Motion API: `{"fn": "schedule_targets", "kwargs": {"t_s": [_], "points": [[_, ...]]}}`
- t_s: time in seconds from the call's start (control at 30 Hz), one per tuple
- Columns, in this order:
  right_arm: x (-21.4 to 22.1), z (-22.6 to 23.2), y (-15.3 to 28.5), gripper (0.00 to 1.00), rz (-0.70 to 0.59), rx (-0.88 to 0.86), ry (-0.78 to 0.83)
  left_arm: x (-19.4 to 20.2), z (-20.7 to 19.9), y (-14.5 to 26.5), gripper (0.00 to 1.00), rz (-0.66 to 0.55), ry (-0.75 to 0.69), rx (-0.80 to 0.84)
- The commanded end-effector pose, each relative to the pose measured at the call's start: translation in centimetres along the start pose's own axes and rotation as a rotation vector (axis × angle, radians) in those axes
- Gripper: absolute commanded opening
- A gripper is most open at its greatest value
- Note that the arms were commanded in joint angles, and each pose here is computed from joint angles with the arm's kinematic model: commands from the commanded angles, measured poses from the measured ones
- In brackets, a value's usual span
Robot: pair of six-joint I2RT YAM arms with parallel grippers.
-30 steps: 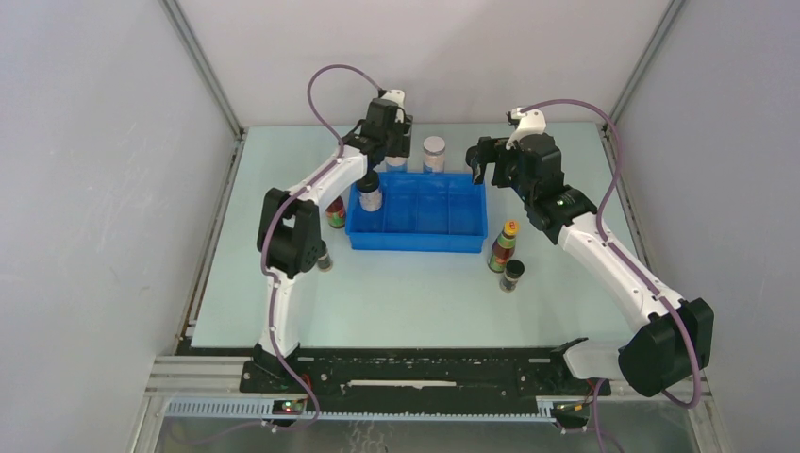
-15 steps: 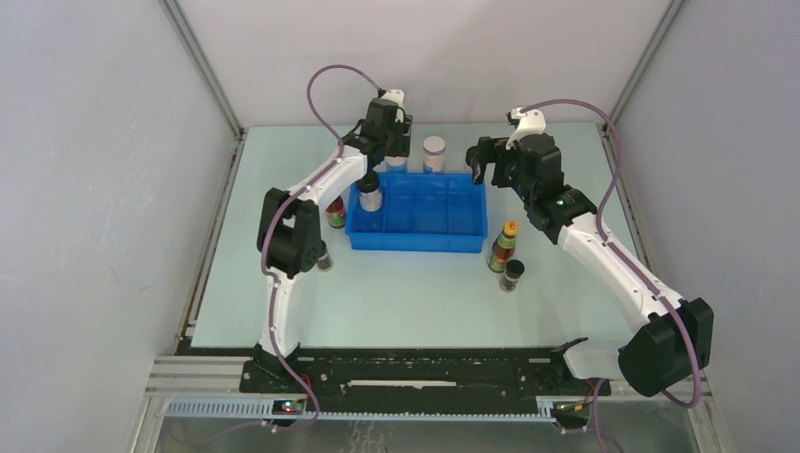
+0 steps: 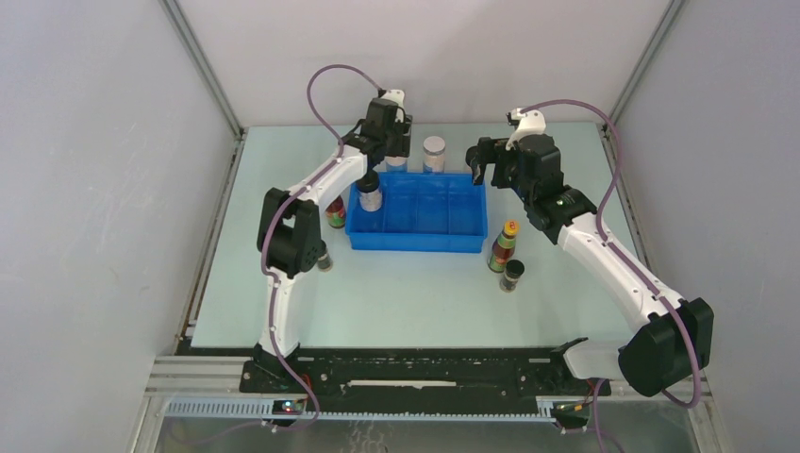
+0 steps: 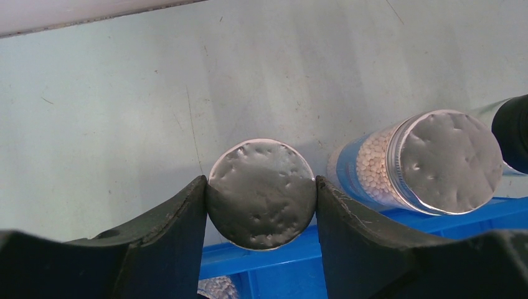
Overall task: Organize the condiment bottles
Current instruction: Pick up the bottle from the center of the board.
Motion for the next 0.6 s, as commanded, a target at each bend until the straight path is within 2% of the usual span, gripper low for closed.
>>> {"fn": "schedule_targets", "kwargs": {"t_s": [0.0,0.57], "points": [[-0.9,0.1,0.7,1.0,-0.044,0.0,-0.031,-5.3,-0.7,3.1,0.0,-0.122,0.001,0.027],[-0.9,0.0,1.1,0.99,-0.045,0.003,-0.033,-7.9,-1.4,5.1,0.0,-0.191,-0.002,0.036]]}}
Point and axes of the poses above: each gripper's point midway between its finger pads, its own y axis back along the fingers, its own z axis along the line the jaws close on, x = y × z, the point moved 6 cm from there along y, back along the fingers, and after that the axes turned 5 degrees about y, right-handed, at the moved point
